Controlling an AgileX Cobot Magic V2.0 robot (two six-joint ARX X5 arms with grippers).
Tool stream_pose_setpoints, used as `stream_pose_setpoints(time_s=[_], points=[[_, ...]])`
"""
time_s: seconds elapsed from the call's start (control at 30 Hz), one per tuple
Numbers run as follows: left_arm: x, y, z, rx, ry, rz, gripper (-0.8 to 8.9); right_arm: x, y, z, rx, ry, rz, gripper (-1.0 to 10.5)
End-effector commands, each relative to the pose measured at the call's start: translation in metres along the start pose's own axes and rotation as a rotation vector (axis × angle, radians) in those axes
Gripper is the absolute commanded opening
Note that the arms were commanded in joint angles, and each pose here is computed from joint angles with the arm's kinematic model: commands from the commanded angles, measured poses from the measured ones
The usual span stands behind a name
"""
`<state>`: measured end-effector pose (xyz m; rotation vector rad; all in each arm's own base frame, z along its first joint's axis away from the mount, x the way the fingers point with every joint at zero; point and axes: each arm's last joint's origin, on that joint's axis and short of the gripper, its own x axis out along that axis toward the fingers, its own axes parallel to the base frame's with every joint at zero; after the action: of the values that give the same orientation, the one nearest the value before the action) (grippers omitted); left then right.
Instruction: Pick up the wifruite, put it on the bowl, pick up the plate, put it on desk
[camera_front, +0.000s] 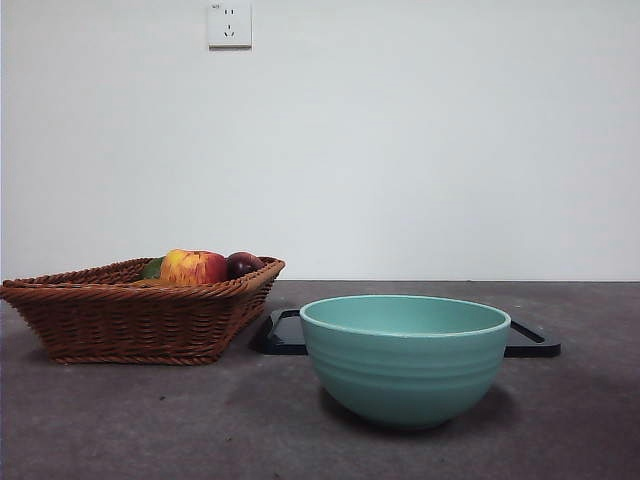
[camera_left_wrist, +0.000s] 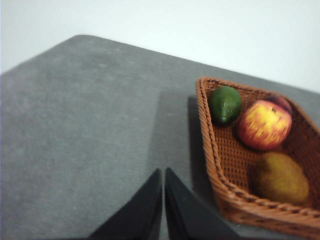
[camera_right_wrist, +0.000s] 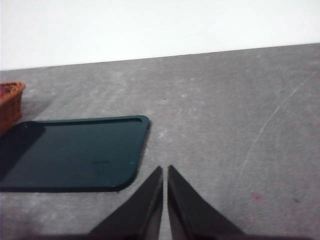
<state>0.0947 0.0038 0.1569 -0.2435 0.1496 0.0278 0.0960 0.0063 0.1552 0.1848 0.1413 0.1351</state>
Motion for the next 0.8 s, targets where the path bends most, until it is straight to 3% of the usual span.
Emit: stream_pose_setpoints(time_s=[0.03,0.2,0.5,0.63,0.8], points=[[0.002,0.002,-0.006,-0.109,0.022,0.006,0.08,0.0,0.001,0.002,0.063,-0.022,0.033,0.1],[-0.003,-0.002,0.006,-0.176,-0.012,-0.012,0.09,-0.003,0.004,0.013,0.115,-0.064,0.039,0.1],[-0.019,-0.013,0.048,-0.198,-0.04,-0.053,0.1,-0.021,0.014,0.058,0.108,-0.15,0.053,0.1],[-0.024,-0.02,0.07,-0.181,-0.02,-0.091,0.1,-0.028,0.019,0.081,0.11,-0.117,0.045,0.1],[-0.025,-0.031,0.102,-0.088,0.07,-0.166,0.1,-0.033,0.027,0.116,0.074,-0.028,0.058,0.1]])
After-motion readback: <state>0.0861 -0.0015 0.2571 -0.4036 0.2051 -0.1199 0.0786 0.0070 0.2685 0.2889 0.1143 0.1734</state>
